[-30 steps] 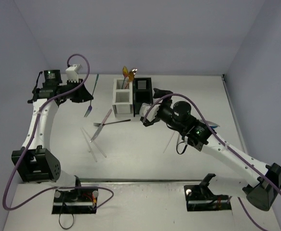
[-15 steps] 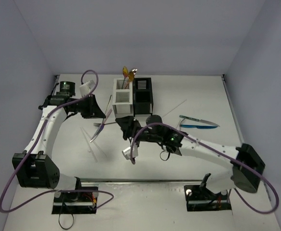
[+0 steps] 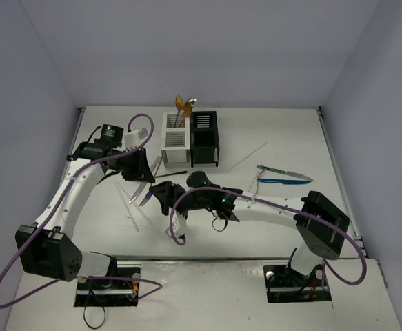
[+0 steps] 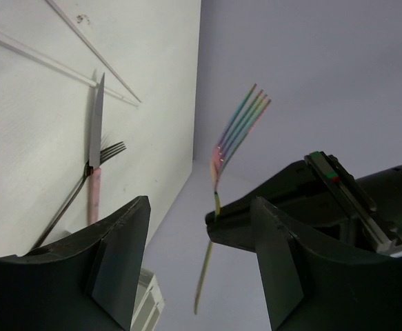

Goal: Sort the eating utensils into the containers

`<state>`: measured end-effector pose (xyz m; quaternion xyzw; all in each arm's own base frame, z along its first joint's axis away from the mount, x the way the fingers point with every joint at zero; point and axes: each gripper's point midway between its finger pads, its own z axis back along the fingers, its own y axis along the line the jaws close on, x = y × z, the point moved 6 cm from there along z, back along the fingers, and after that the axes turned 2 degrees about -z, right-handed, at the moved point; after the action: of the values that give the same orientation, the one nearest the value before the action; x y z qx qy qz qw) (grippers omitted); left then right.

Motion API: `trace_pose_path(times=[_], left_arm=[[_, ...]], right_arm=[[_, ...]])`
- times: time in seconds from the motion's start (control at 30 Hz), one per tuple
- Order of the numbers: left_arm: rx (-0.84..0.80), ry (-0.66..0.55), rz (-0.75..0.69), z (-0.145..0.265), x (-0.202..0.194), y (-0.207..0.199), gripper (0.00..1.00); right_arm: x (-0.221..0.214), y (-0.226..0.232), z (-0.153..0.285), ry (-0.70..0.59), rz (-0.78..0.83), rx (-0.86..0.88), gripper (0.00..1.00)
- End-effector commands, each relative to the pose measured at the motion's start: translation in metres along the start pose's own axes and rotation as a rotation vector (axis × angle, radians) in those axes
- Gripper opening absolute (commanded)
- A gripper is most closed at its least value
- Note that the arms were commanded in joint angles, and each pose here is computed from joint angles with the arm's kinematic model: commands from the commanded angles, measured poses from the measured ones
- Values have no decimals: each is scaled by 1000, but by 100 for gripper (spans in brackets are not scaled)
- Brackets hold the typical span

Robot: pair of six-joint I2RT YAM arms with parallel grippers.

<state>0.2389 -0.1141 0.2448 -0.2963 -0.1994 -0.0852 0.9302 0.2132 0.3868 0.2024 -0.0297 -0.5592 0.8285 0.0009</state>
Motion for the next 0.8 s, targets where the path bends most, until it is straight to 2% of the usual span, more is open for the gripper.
trace_pose_path(times=[0.0,0.4,0.67,0.7,0.77], left_arm=[[20,-33,-31,7,1,-4,0],[70,-26,-61,4,0,-7,0],[116,-34,-82,4,-3,-8,0],[125,-36,-82,4,-3,-7,0],[130,-38,-83,5,-3,-7,0]], right_arm=[[-3,-46,2,6,95,-140,57],[-14,-44,-18,22,123,-118,46],[-19,-41,-21,56,123,-99,25],[-20,-40,-21,65,122,-95,22],[-21,-41,-21,76,114,-94,7]])
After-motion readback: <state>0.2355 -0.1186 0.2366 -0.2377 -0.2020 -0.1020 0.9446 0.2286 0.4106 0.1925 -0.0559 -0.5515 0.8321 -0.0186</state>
